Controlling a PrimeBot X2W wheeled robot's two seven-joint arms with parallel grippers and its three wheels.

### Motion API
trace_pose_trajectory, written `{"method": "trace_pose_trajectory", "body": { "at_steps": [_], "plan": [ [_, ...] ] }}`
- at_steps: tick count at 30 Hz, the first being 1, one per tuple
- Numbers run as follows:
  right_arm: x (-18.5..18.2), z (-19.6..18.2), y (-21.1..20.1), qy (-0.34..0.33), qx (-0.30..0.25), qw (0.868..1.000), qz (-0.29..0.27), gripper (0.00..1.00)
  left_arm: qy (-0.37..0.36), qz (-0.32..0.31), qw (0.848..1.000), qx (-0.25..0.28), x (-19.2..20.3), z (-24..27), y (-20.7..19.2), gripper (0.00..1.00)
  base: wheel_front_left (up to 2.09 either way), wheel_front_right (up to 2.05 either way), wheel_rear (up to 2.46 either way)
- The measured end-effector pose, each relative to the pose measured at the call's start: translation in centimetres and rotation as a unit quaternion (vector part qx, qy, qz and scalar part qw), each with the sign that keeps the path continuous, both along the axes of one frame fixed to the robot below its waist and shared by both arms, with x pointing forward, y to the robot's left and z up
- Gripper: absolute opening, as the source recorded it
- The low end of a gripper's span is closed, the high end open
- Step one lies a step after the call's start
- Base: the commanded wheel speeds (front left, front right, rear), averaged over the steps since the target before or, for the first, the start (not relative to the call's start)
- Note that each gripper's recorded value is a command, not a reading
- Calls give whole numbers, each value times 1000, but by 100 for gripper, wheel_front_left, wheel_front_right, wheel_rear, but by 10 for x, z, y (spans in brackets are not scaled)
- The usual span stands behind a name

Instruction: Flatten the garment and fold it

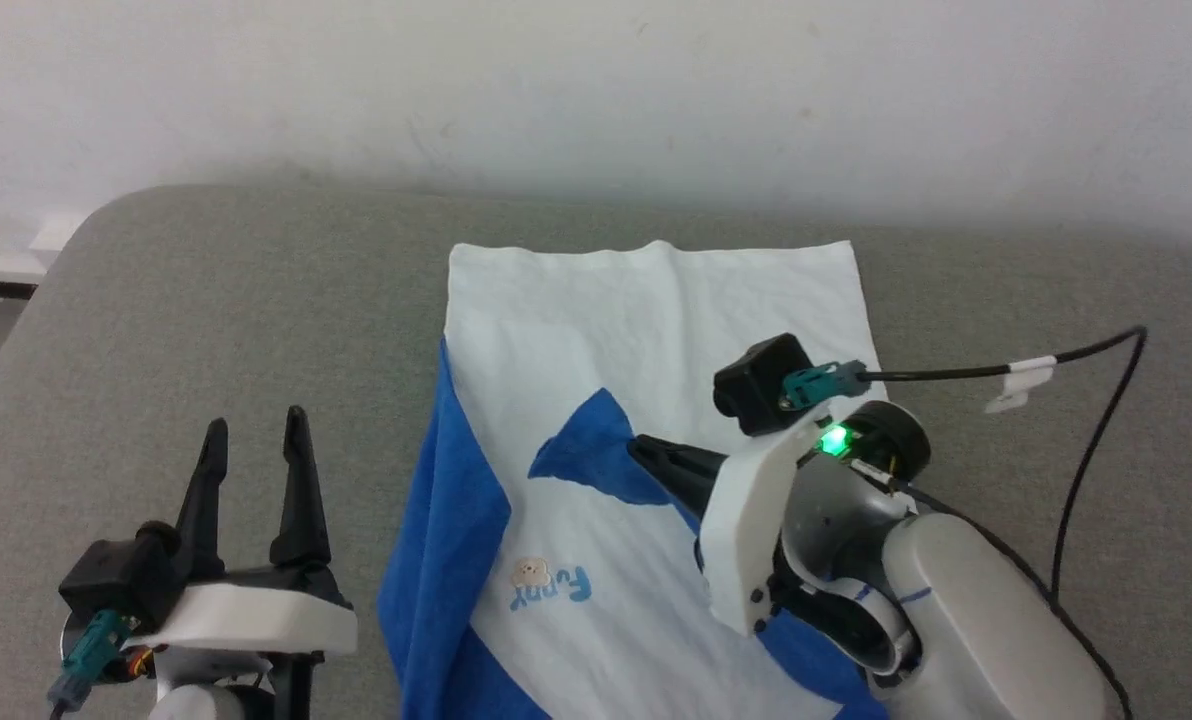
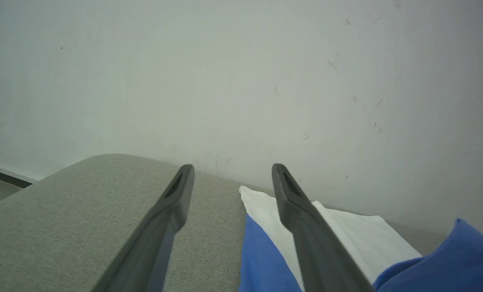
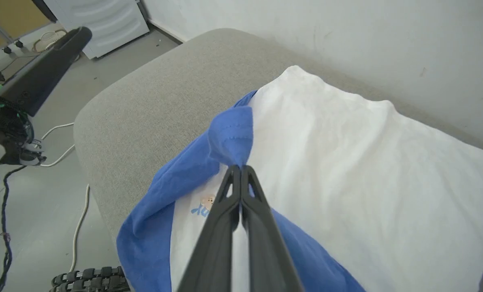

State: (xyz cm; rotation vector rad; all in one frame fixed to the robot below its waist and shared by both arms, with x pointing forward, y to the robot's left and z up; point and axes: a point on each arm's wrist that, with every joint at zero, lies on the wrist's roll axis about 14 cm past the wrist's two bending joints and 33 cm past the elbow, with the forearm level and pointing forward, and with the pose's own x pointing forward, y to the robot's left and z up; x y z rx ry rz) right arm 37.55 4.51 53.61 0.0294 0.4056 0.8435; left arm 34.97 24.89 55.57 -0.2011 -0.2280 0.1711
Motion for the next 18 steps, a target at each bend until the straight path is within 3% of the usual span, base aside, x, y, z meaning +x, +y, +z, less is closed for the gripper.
{"method": "trace_pose_trajectory", "body": {
  "at_steps": [10, 11, 12, 15, 18],
  "plan": [
    [-3, -62, 41, 63, -50, 995, 57, 0, 23, 28, 999, -4, -8, -15, 16, 100, 0, 0, 0],
    [-4, -70, 41, 74, -55, 994, 58, 25, 26, 29, 999, -5, -9, -17, 17, 100, 0, 0, 0],
    [-6, -76, 42, 86, -56, 993, 60, 100, 28, 30, 999, -6, -9, -18, 18, 100, 0, 0, 0],
    [-8, -77, 45, 112, -26, 992, 58, 100, 31, 33, 999, -7, -8, -21, 19, 100, 0, 0, 0],
    [9, -49, 46, 89, 26, 995, 40, 100, 31, 30, 999, -7, -6, -20, 17, 100, 0, 0, 0]
  ]
}}
